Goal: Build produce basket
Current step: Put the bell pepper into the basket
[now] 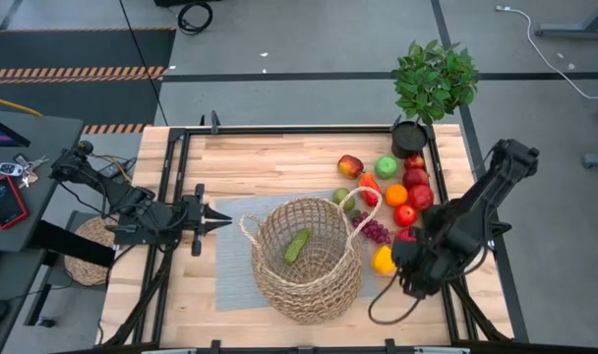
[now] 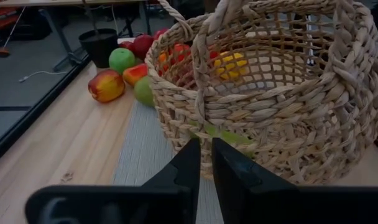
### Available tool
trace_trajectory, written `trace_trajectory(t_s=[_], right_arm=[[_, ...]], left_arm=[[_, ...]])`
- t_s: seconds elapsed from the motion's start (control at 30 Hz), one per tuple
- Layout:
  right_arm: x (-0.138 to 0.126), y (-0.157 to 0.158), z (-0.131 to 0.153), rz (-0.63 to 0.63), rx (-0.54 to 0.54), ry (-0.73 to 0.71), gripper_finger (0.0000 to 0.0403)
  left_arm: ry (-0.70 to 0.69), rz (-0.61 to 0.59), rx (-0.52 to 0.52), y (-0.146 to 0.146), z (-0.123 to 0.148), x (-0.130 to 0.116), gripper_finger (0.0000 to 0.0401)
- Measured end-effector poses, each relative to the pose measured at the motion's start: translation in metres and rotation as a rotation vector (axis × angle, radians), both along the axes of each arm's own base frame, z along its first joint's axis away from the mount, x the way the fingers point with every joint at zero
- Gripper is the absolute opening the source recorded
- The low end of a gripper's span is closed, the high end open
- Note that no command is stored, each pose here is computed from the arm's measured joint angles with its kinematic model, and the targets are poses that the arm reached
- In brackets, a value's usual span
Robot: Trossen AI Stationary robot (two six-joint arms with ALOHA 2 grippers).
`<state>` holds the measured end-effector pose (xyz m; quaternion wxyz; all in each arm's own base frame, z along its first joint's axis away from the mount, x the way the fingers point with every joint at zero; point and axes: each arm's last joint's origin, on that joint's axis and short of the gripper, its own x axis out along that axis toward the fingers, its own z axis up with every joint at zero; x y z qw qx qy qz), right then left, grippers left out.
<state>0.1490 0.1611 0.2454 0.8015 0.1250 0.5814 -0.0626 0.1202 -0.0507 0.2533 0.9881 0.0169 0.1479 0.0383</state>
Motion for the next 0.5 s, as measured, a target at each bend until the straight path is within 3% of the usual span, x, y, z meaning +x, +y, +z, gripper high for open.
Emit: trace_trajectory(t_s=[0.13,0.23,0.5], right_arm=[[0.012,-0.001,-0.010,0.043,-0.058,0.014,0.0167],[0.020,0.001,-0.012,0.069,-0.031,-0.002,0.0172],[0.028,-0.006,-0.012,0.191,-0.083,-0.006,0.0225]], left_arm=[[-0.001,0.003,-0.001,0.000,0.000,0.000,0.0048],[-0.006,0.030,0.009,0.001,0.000,0.000,0.0048],[-0.009,0.054,0.015,0.002,0.000,0.000,0.0048]])
